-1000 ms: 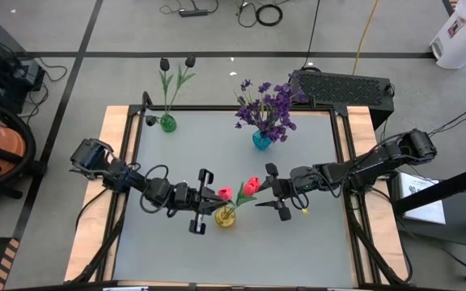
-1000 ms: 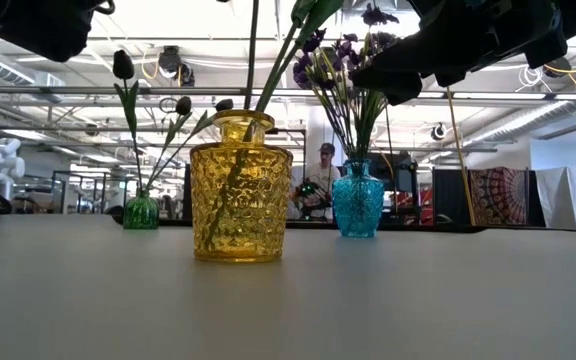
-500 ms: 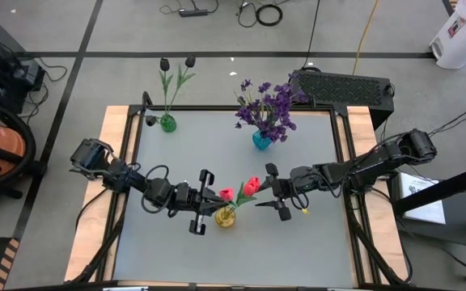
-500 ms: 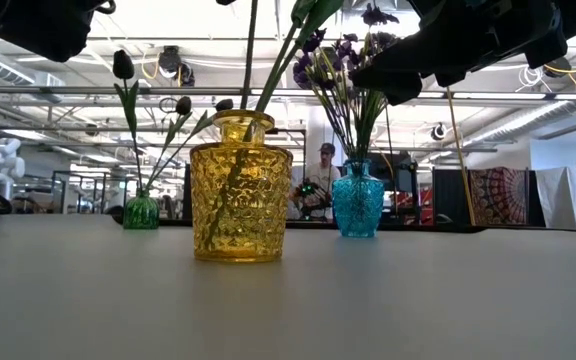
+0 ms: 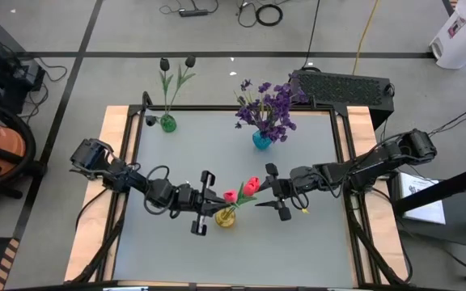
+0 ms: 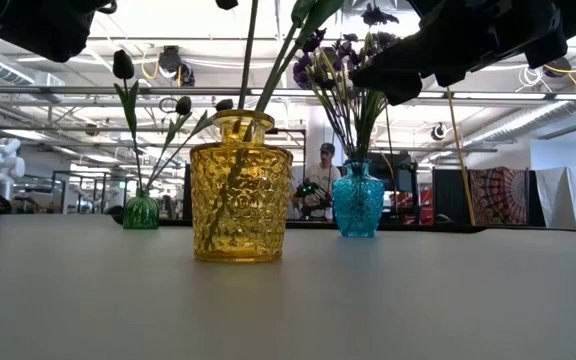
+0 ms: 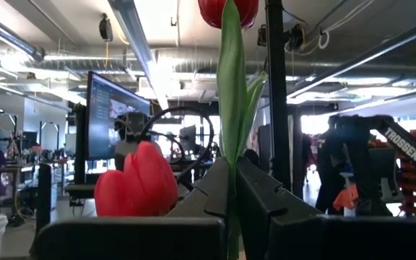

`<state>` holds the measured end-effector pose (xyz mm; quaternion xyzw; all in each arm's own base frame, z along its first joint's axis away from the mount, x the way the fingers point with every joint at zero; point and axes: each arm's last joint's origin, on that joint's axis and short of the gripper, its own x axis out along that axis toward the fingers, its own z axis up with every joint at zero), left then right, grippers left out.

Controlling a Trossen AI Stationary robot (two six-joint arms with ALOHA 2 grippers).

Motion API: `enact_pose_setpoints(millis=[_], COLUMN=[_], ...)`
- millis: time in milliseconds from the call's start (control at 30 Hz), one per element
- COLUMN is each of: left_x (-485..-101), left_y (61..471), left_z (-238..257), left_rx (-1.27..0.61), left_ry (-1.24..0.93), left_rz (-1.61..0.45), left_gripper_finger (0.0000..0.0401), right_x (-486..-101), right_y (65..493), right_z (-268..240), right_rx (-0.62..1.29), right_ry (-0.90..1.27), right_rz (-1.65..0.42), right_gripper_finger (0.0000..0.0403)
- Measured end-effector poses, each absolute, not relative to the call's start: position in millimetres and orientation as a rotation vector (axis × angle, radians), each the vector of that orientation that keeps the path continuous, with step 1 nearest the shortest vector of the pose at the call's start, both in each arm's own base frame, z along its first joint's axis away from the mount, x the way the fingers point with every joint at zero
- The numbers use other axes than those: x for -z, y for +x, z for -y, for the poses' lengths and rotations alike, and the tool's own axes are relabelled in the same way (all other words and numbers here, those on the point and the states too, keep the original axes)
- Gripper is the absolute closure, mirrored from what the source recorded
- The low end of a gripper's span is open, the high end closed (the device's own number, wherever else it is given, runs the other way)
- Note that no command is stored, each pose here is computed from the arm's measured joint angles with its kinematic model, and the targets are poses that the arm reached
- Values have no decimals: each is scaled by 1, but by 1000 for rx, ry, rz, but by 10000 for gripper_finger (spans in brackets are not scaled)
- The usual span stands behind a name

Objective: Sort flowers into vase by color
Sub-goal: Put the pink flower into the yellow vase

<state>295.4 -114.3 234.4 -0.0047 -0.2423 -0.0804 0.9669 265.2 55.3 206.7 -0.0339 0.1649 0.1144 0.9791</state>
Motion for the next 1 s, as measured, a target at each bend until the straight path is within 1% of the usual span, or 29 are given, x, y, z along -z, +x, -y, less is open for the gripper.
enact_pose_setpoints(millis=[1000], left_x=[-229], left_y=[298], left_z=[115], left_rx=[161], left_ry=[-16], left_rz=[423], left_gripper_finger=[386], right_x=[-207], right_y=[265], right_z=[-55], right_rx=[-230], right_ry=[-68], right_rz=[-332], right_gripper_finger=[206])
